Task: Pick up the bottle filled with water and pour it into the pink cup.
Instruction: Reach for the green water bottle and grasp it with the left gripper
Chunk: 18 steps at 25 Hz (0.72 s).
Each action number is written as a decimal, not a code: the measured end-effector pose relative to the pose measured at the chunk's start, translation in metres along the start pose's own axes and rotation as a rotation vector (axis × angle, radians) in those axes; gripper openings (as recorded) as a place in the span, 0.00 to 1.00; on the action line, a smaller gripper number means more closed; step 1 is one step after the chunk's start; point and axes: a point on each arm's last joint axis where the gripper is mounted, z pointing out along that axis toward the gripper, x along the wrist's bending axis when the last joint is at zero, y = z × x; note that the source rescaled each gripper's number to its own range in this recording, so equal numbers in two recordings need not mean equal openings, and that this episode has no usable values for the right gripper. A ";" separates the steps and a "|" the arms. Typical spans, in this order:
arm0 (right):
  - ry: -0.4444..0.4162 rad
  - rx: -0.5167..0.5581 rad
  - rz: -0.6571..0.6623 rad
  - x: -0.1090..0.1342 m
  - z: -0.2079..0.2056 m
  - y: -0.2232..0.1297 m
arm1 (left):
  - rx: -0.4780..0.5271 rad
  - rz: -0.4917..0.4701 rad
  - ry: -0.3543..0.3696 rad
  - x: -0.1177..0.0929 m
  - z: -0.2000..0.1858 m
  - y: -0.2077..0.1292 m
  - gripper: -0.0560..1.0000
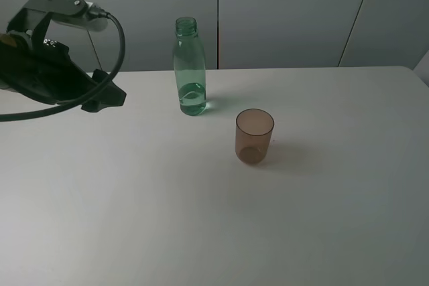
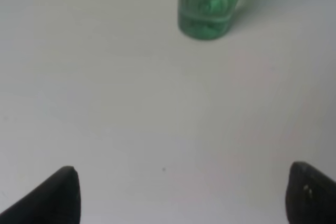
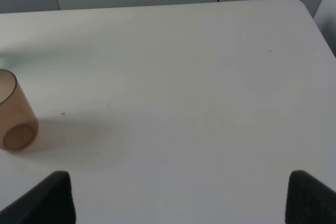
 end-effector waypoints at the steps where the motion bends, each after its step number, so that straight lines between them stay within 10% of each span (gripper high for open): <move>1: 0.000 0.000 0.000 0.000 0.000 0.000 | 0.026 -0.002 0.009 0.002 0.010 -0.003 1.00; 18: 0.000 0.000 0.000 0.000 0.000 0.000 | -0.065 0.061 0.016 -0.001 0.089 -0.018 1.00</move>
